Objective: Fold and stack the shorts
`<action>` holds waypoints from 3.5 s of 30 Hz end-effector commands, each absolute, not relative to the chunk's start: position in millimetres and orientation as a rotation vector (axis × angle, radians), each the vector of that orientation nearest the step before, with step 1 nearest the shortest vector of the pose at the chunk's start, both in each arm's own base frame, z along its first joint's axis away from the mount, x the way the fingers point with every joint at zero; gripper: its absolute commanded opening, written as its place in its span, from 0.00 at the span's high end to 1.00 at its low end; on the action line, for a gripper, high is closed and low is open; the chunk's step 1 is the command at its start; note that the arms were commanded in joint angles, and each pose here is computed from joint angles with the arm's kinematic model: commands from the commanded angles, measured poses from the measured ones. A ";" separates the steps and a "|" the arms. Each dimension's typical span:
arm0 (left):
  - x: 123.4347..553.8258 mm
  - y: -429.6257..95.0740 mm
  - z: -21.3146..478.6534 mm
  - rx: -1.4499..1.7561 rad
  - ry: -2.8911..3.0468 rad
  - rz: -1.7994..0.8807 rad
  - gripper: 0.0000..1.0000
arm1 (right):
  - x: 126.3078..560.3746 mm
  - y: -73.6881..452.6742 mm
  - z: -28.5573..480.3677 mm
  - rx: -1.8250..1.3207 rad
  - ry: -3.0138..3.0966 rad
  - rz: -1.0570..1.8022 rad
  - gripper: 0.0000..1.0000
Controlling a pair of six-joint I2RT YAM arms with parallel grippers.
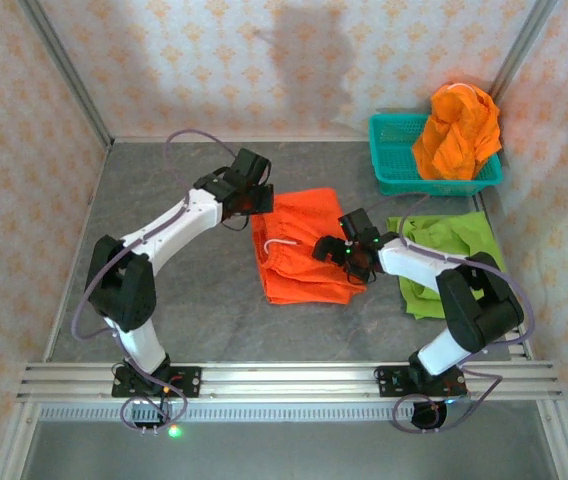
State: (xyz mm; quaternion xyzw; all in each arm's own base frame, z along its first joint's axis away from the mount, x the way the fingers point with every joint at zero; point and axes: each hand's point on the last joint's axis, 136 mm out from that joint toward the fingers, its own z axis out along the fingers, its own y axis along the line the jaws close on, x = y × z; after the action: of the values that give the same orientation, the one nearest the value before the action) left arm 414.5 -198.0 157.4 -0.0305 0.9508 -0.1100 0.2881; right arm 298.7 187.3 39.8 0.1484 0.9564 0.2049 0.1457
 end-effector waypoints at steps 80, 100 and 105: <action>292.3 -251.5 88.7 -0.030 2.435 -0.818 0.06 | 355.6 185.6 14.6 -0.231 2.977 0.313 0.50; 275.4 -167.2 218.3 -0.058 2.073 -0.525 0.00 | 336.8 104.8 120.4 -0.147 2.746 -0.310 1.00; 273.7 -163.4 221.8 -0.059 2.064 -0.510 0.00 | 320.4 67.7 165.0 -0.102 2.681 -0.515 1.00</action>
State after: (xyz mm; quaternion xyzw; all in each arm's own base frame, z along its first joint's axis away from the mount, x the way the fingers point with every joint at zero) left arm 273.6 -172.1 215.8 -0.0210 0.8483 -0.2352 0.4740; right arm 334.3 106.0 139.2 -0.0529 0.9727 -0.0937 0.2054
